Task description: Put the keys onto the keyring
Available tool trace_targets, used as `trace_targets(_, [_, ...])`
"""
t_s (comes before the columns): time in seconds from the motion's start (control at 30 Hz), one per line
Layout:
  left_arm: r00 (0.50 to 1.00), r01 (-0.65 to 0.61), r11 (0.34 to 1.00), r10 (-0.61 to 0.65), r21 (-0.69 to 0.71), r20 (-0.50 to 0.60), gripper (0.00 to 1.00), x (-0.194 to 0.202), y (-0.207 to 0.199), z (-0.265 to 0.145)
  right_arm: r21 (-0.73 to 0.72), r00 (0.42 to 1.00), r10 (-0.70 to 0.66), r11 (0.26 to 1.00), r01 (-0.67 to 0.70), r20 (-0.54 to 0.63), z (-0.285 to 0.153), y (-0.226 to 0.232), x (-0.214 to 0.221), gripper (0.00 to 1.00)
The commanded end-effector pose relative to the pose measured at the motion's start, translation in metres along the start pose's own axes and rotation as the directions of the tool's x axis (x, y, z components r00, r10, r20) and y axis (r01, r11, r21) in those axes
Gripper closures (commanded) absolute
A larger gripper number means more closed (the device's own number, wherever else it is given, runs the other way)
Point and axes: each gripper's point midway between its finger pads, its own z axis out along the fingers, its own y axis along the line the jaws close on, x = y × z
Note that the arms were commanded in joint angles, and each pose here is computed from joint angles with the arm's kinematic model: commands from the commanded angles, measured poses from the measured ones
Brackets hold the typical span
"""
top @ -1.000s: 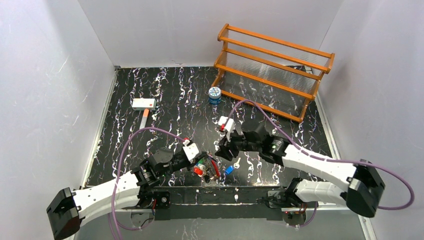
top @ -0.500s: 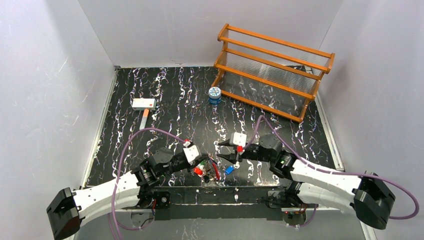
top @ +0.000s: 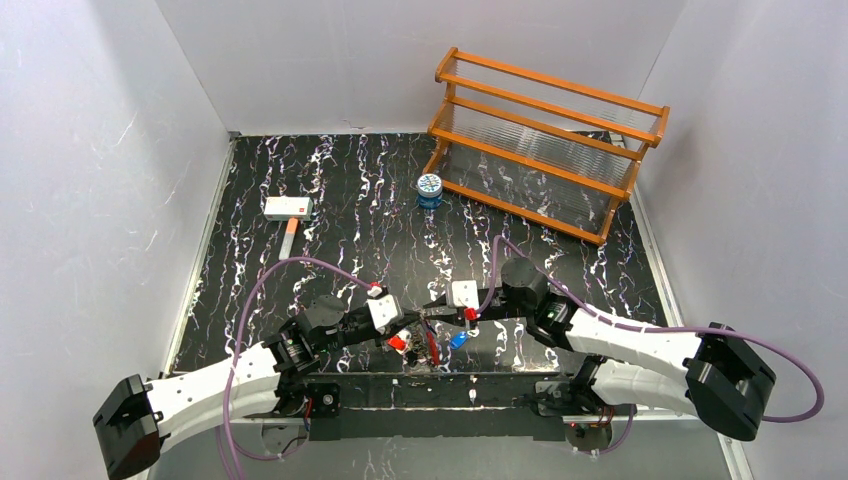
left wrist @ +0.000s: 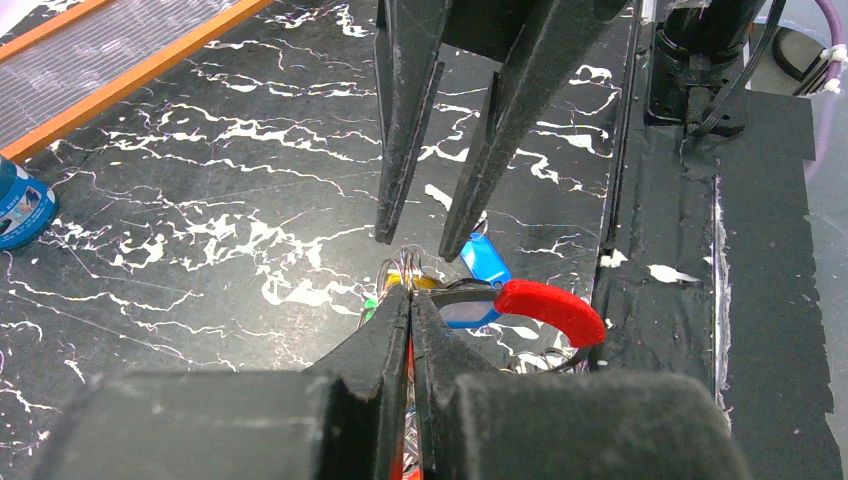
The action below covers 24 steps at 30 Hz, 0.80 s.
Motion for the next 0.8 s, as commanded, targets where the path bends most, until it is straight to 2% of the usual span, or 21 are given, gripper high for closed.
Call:
trace_targets(0.0, [0.998,-0.03,0.999,0.029,0.021,0.055,1.0,-0.015,-0.002,0.002,-0.019,0.997,-0.065,0.998,0.066,0.048,0.004,-0.006,-0.018,0.69])
trace_targets(0.2, [0.998,-0.034,0.999,0.032,0.03,0.057,1.0,-0.016,-0.003,0.003,-0.02,0.998,-0.058,0.998,0.058,0.007,0.005,-0.007,-0.008,0.61])
trace_targets(0.33, [0.998,-0.036,0.999,0.035,0.031,0.06,1.0,-0.017,-0.003,0.003,-0.018,0.998,-0.058,0.998,0.058,-0.019,0.007,-0.009,-0.002,0.61])
trace_targets(0.37, [0.998,-0.038,0.999,0.036,0.033,0.06,1.0,-0.017,-0.004,0.003,-0.02,0.998,-0.06,0.998,0.06,-0.022,0.007,-0.009,-0.001,0.64])
trace_targets(0.47, [0.998,-0.036,0.999,0.034,0.033,0.059,1.0,-0.017,-0.004,0.003,-0.011,0.998,-0.062,0.998,0.062,-0.017,0.006,-0.01,-0.003,0.85])
trace_targets(0.57, [0.998,-0.038,0.999,0.036,0.032,0.059,1.0,-0.017,-0.004,0.003,0.005,0.998,-0.069,0.998,0.069,-0.011,0.005,-0.012,-0.004,0.99])
trace_targets(0.77, [0.998,-0.037,0.999,0.036,0.007,0.055,0.99,-0.017,0.001,0.003,0.016,0.997,-0.061,0.998,0.062,-0.037,0.003,-0.014,-0.002,0.99])
